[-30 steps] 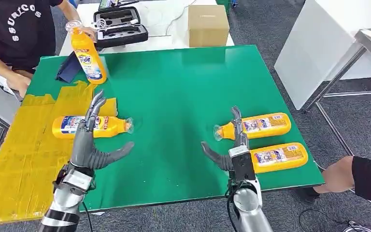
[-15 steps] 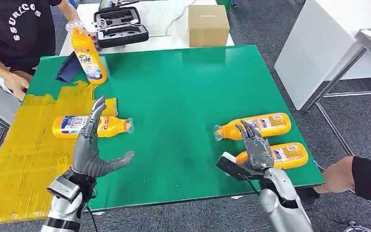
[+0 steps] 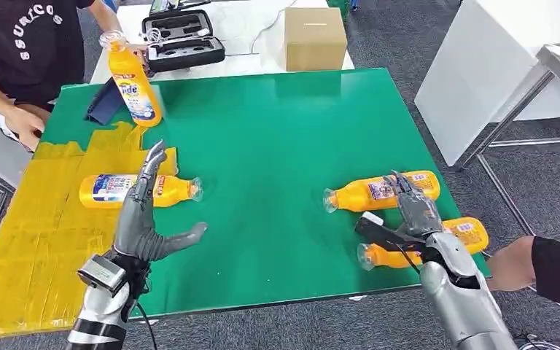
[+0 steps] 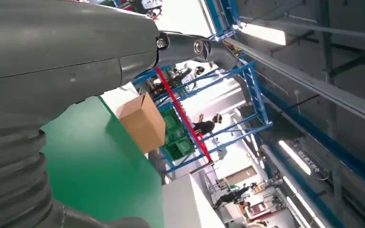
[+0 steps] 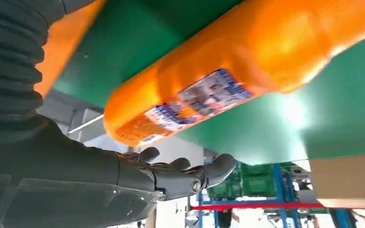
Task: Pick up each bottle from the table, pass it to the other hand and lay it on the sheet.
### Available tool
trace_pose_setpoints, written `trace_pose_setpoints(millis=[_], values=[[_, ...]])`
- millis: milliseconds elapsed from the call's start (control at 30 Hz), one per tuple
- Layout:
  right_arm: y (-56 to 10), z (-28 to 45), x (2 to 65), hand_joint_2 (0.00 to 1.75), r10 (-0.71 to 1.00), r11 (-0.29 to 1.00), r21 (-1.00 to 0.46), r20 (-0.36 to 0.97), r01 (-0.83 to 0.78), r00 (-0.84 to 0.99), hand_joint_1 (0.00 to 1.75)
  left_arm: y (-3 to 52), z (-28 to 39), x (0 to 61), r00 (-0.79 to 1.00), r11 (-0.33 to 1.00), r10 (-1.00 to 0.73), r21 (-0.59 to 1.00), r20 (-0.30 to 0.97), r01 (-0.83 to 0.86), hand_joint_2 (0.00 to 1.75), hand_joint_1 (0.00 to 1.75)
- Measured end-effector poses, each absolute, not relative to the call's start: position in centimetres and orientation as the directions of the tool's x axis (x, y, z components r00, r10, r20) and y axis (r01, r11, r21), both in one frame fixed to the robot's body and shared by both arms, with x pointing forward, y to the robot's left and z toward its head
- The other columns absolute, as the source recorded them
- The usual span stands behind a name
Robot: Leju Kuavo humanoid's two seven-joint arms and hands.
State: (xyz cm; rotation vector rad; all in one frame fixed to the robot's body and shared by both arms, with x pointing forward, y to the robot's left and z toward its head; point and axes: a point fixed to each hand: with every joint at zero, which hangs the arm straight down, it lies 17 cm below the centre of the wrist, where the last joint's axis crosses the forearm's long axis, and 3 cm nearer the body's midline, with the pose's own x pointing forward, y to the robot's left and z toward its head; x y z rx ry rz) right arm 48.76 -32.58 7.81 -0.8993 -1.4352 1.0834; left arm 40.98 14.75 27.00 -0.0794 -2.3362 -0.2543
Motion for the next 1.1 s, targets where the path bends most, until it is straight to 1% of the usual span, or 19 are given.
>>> trace_pose_setpoints(millis=[400,567,700,900,1100], values=[[-33.7,7.2,49.0,1.75,0.951,0.285,-0.958,0.287,-0.038,-0.118,0.00,14.6,27.1,41.2,-0.702,0.978,-0.016,0.156,0.712,0.135,1.75,0.00],[-34.9,9.0,49.6,1.75,0.965,0.248,-0.967,0.241,0.056,-0.100,0.00,14.6,27.1,41.2,-0.702,0.979,-0.017,0.155,0.712,0.134,1.75,0.00],[-35.5,10.5,50.0,1.75,0.967,0.250,-0.961,0.241,0.119,-0.085,0.00,14.6,27.1,41.3,-0.700,0.980,-0.016,0.149,0.714,0.129,1.75,0.00],[-35.7,12.0,50.3,1.75,0.964,0.265,-0.947,0.254,0.180,-0.084,0.00,14.6,26.8,41.4,-0.696,0.982,-0.029,0.151,0.717,0.115,1.75,0.00],[-35.3,12.5,50.4,1.75,0.969,0.242,-0.950,0.228,0.196,-0.092,0.00,14.5,26.3,41.7,-0.686,0.983,-0.032,0.147,0.727,0.110,1.75,0.00]])
